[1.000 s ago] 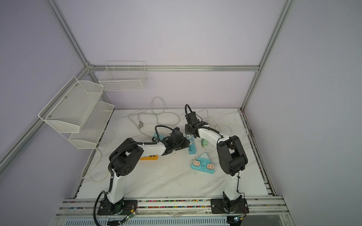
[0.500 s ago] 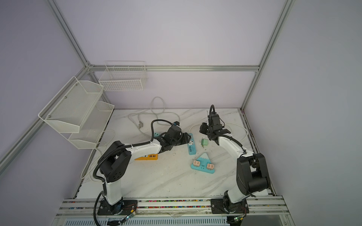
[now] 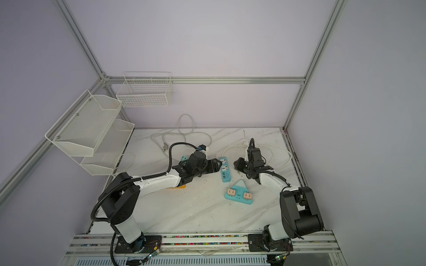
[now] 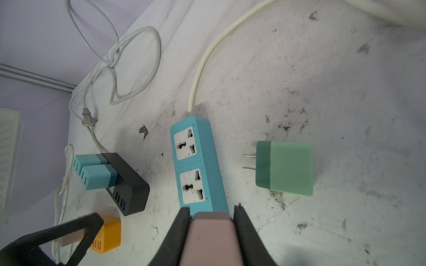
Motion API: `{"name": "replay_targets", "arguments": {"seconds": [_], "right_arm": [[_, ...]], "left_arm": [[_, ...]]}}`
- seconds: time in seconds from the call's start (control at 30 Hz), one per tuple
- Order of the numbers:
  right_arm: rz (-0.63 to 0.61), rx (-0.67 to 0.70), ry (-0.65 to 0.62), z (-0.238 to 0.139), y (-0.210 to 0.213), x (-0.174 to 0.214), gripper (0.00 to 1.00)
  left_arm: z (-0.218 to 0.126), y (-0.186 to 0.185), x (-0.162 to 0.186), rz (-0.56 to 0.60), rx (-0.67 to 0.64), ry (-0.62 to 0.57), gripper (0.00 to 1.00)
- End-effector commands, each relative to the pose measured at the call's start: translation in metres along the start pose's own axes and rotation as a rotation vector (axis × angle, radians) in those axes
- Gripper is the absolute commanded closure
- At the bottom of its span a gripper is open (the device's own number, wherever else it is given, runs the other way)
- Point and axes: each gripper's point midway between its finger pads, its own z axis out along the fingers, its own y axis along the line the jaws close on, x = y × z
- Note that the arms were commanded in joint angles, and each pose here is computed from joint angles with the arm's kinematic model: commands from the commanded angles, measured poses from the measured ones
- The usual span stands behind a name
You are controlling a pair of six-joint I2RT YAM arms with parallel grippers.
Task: Pull the plug off the socket
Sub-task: 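Lower the pink adapter beside the green adapter and open the right gripper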
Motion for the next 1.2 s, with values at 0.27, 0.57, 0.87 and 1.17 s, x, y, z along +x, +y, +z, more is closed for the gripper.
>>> {"name": "replay_targets", "arguments": {"seconds": [0.27, 0.57, 0.87, 1.17], "right_arm": [[0.003, -0.003, 0.032, 0.029, -0.015, 0.009, 0.84], [-0.006, 0.002, 0.055, 0.045, -0.019, 0.009, 0.84], [-0.009, 0.039, 0.055, 0.053, -0.027, 0.007, 0.77], [-0.017, 0.063, 0.06, 0.054, -0.03, 0.006, 0.67]], "left_arm": [[-0.021, -0.006, -0.004, 0.026, 0.035, -0.052, 0.11], [-0.022, 0.002, -0.001, 0.016, 0.005, -0.05, 0.02], [-0.026, 0.006, -0.005, 0.031, -0.026, -0.053, 0.0], [-0.032, 0.006, -0.01, 0.036, -0.033, -0.065, 0.0]]}}
